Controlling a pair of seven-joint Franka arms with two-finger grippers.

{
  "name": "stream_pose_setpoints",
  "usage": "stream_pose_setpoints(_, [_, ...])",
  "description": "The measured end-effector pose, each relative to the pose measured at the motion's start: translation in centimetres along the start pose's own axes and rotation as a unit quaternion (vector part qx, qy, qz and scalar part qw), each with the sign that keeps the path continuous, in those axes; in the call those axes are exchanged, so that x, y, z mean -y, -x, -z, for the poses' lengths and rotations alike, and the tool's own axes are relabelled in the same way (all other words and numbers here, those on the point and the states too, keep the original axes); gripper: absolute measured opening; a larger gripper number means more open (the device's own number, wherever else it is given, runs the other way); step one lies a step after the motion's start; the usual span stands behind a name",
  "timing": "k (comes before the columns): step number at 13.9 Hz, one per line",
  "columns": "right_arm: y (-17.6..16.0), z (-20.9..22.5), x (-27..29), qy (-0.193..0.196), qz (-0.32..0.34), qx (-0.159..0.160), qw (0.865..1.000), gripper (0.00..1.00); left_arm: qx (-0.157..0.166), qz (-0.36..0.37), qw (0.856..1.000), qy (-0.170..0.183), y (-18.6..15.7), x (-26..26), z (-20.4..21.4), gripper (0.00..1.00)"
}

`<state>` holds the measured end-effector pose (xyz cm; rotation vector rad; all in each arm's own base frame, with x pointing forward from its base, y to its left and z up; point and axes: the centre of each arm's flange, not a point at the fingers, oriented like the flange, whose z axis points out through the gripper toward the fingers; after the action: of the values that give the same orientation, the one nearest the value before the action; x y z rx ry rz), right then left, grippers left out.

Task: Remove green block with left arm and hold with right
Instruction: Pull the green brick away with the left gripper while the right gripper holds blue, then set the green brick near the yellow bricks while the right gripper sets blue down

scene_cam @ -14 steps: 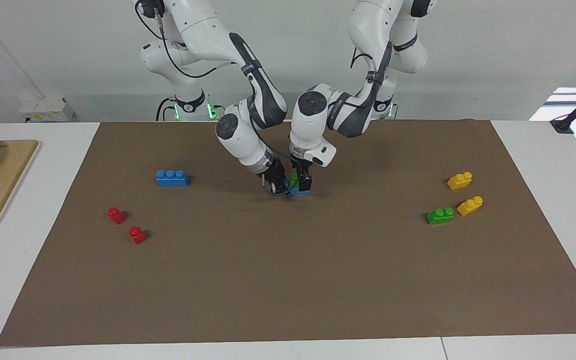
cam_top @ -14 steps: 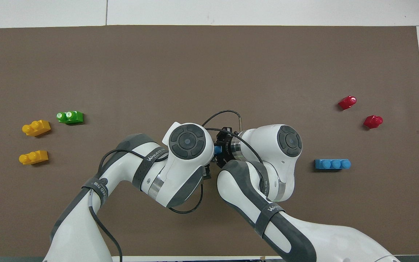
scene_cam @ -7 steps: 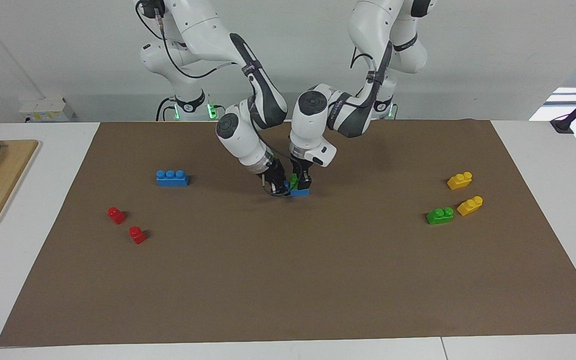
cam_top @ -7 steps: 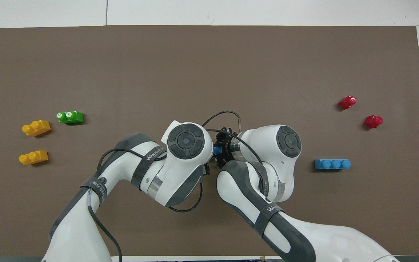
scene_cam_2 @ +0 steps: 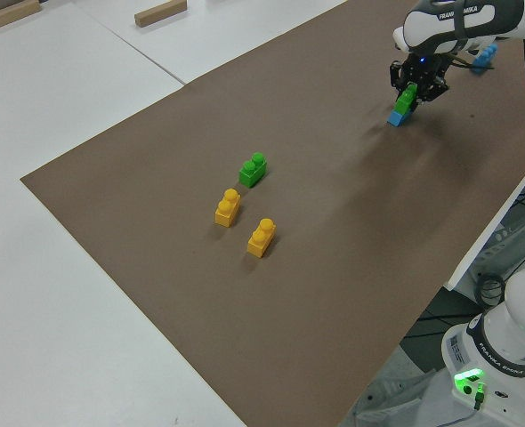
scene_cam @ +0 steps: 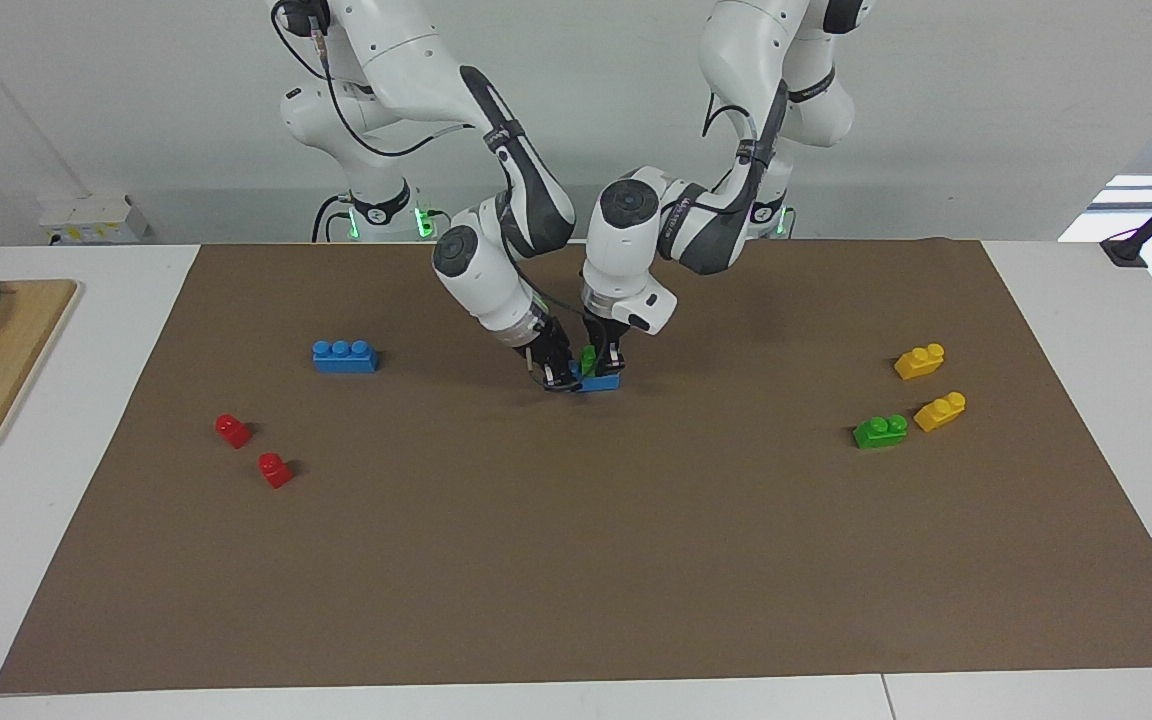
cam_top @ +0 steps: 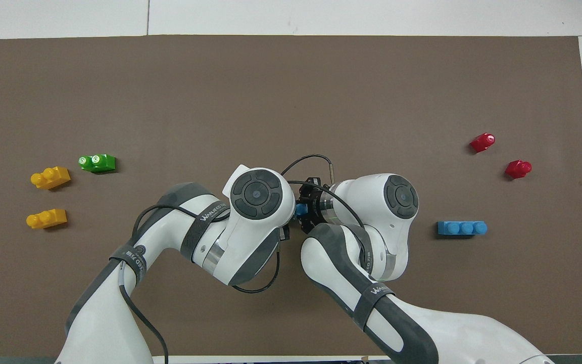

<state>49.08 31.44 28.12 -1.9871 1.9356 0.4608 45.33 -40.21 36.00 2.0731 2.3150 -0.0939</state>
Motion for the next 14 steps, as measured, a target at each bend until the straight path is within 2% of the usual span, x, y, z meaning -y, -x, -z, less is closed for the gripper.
stream_pose_setpoints(4, [-0.1,-0.1,0.0,0.001,-0.001,-0.001,1.0,0.34,0.0,-0.024,1.0,0.004,-2.4,-0.5,6.4,0.36])
stream_pose_setpoints(9, [0.7,0.8,0.6,0.006,0.003,0.008,1.0,0.34,-0.023,-0.119,0.992,-0.025,-9.2,-1.3,12.8,0.36])
stream_pose_setpoints(11, [1.0,3.4,2.5,0.012,0.001,0.024,1.0,0.34,-0.028,-0.174,0.983,-0.04,-13.0,-1.9,14.6,0.36])
stream_pose_setpoints(14, [-1.3,10.1,5.4,-0.004,0.002,0.041,0.999,0.34,-0.027,-0.284,0.956,-0.074,-18.4,-2.5,15.6,0.36])
